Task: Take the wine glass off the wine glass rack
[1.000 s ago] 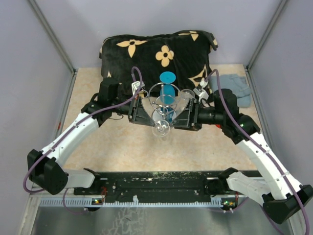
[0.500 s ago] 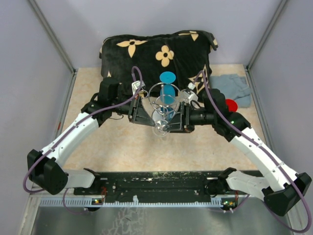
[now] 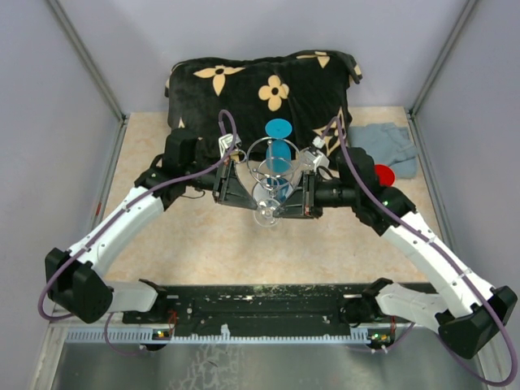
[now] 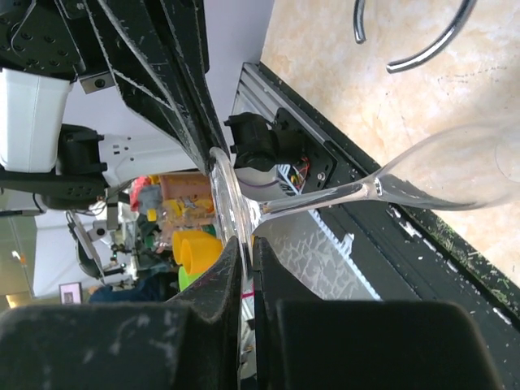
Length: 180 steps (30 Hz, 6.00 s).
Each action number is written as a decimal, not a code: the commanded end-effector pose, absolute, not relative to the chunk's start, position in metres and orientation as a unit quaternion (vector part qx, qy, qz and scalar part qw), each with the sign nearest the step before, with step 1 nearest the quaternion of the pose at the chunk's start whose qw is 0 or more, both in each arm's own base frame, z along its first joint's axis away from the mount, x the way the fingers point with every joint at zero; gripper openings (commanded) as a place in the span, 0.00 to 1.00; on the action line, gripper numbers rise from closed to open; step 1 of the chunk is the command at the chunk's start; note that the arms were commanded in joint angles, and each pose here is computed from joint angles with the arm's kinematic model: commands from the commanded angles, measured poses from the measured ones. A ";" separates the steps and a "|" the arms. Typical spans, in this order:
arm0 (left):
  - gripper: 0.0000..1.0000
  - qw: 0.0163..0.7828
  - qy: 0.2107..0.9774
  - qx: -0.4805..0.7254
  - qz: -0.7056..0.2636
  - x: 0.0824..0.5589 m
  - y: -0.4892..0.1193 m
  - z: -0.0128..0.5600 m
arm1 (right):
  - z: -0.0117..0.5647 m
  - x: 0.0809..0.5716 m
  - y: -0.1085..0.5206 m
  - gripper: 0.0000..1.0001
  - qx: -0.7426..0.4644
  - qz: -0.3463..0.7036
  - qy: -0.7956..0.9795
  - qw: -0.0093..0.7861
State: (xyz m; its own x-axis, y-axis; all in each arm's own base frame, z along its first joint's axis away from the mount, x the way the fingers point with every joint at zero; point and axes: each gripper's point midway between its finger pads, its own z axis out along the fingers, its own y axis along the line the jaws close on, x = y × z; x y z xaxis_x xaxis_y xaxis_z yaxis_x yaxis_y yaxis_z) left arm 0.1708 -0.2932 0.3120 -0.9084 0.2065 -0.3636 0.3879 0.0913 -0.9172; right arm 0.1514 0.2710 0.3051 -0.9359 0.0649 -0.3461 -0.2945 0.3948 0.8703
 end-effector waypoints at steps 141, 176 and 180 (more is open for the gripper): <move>0.00 0.407 0.325 0.679 -0.517 0.073 -0.338 0.392 | 0.384 0.211 0.168 0.03 0.340 0.555 0.649 0.393; 1.00 0.412 0.520 0.552 -0.505 0.142 -0.357 0.401 | 0.417 0.232 -0.034 0.00 0.276 -0.153 0.663 0.679; 1.00 0.410 0.524 0.551 -0.504 0.143 -0.356 0.400 | 0.413 0.236 -0.044 0.00 0.286 -0.197 0.640 0.686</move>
